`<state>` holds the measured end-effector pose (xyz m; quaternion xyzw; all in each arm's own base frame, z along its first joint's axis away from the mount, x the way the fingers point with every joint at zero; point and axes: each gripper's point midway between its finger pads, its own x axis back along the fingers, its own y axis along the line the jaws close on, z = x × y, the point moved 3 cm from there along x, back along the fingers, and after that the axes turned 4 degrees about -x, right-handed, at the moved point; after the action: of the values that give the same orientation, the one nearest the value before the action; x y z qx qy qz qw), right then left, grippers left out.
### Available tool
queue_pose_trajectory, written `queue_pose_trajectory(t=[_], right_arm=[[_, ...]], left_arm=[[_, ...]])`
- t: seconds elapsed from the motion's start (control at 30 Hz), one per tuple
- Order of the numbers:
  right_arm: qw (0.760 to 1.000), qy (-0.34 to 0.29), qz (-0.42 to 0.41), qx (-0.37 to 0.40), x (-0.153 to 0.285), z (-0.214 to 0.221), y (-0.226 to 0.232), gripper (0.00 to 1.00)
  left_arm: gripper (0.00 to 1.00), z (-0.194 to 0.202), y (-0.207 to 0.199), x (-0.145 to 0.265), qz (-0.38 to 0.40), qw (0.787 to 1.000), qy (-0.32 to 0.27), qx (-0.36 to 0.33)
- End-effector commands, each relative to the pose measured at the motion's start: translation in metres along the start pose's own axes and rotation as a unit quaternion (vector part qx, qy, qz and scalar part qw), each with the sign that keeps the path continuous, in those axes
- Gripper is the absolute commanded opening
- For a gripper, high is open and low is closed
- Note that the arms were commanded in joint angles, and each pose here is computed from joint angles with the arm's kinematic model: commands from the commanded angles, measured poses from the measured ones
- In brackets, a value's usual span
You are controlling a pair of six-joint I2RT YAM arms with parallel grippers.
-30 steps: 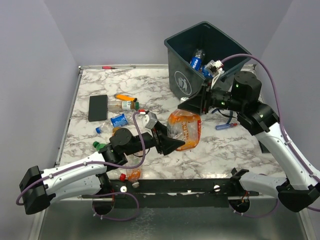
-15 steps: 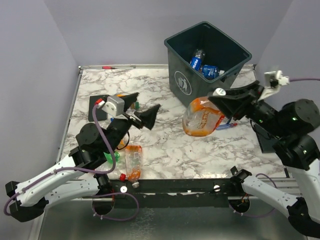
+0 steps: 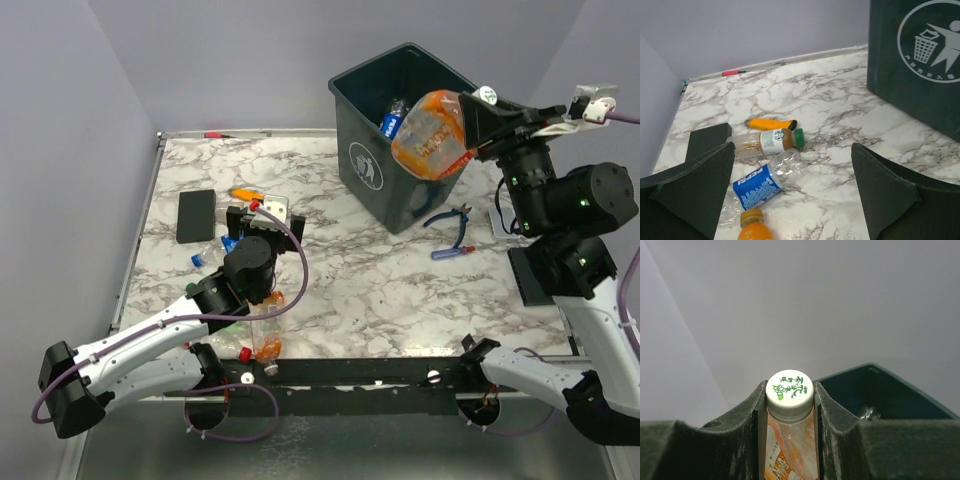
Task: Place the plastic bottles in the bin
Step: Place the plastic bottle in the trash bin.
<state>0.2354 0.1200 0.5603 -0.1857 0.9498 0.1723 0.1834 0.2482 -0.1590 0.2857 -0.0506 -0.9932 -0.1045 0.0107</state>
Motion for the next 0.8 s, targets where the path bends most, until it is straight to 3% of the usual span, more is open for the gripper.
queue_pose_trajectory(t=[0.0,0.2,0.4,0.6,0.77], right_arm=[[0.991,-0.122,0.057,0.010,-0.020,-0.054,-0.010,0.00],[0.968,-0.172,0.137,0.118,-0.051,-0.046,-0.032,0.00],[0.936,-0.120,0.217,0.250,-0.107,0.014,-0.057,0.00],[0.955,-0.066,0.218,0.192,-0.145,0.055,-0.093,0.00],[0.968,0.019,0.213,0.131,-0.168,0.103,-0.126,0.00]], left_arm=[[0.99,-0.006,0.019,0.002,-0.032,0.997,-0.021,0.069],[0.99,-0.002,0.013,0.007,0.004,0.995,-0.036,0.094],[0.99,0.000,0.007,0.005,0.014,0.995,-0.029,0.099],[0.99,0.000,0.006,0.006,0.018,0.995,-0.027,0.097],[0.99,0.001,0.008,0.007,0.015,0.995,-0.029,0.098]])
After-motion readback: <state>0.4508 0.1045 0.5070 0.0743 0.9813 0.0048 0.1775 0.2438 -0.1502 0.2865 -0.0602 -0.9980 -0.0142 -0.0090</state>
